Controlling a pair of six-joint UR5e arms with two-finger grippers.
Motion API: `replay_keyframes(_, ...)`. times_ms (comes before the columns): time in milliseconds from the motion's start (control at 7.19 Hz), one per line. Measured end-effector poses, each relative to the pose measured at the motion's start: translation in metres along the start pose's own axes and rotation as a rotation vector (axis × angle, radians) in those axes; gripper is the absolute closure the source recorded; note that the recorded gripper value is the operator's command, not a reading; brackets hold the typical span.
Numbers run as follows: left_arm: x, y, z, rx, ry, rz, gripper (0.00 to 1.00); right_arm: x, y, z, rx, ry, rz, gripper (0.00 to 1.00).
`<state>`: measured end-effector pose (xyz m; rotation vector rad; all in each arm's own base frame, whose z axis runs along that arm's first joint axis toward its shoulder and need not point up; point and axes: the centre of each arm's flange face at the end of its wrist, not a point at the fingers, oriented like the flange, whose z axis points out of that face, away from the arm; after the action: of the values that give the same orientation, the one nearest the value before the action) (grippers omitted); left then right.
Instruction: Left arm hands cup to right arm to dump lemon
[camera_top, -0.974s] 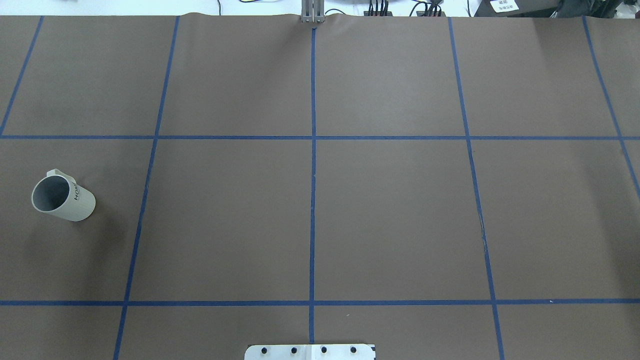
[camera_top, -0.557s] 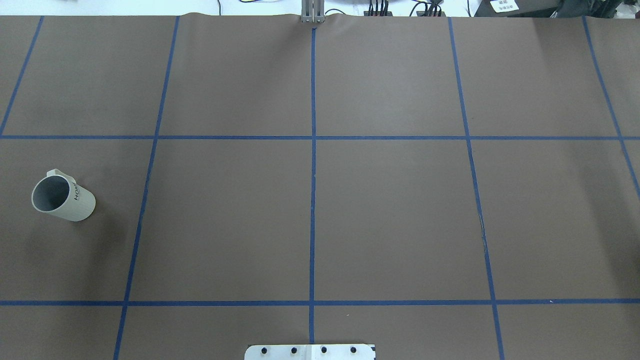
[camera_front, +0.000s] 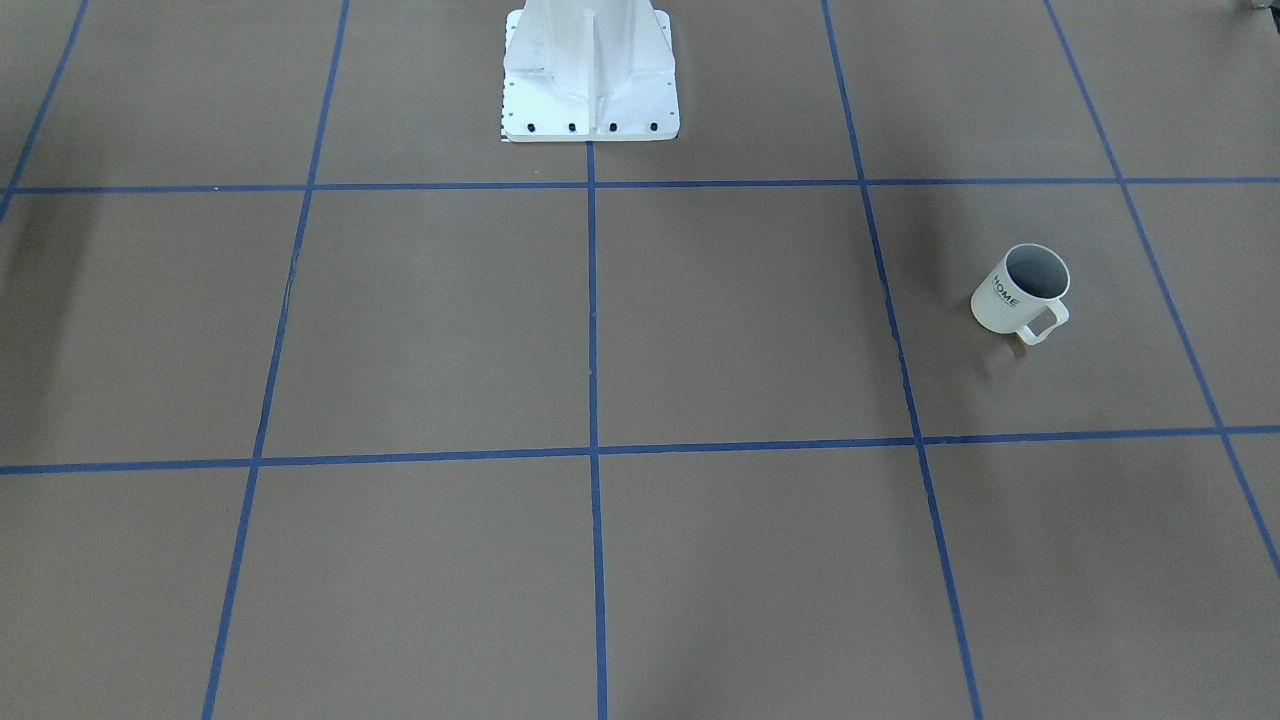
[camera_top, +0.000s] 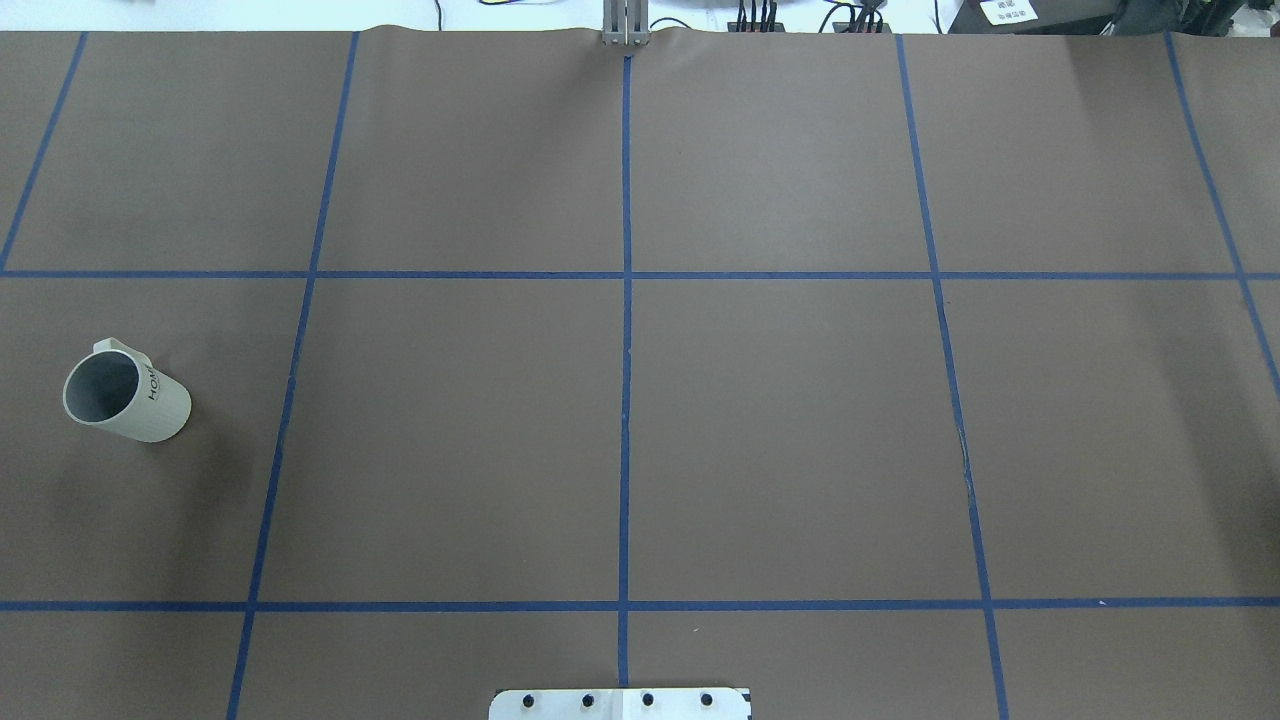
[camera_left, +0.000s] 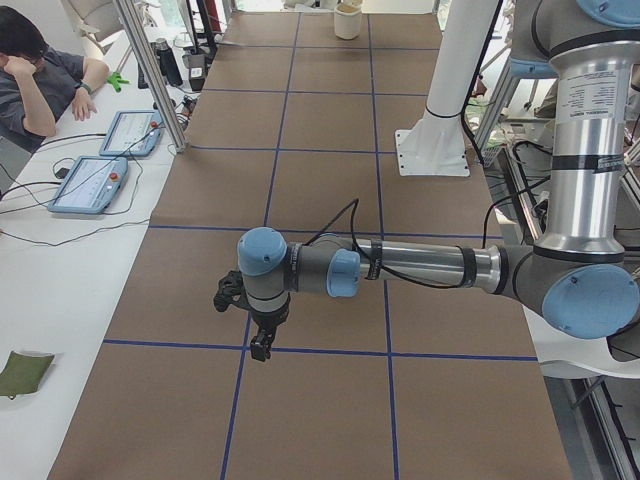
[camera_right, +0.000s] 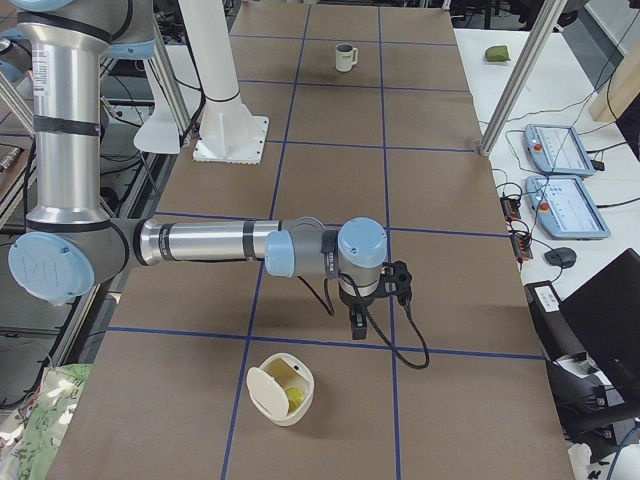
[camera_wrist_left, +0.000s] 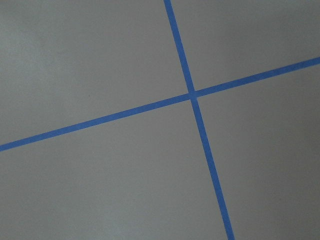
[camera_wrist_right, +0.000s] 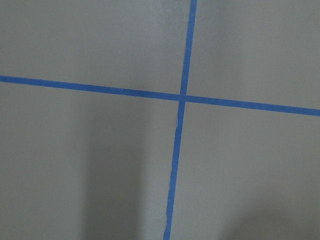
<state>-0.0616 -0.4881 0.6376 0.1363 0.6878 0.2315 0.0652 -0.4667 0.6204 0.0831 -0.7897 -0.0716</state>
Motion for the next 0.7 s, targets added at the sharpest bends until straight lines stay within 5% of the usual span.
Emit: replay_keyframes(696, -0.0040, 0.0026, 0.0056, -0.012, 0.005, -0.011, 0.00, -0.0005, -0.0012, -0.0004, 0.004, -0.001, -0.004, 0.00)
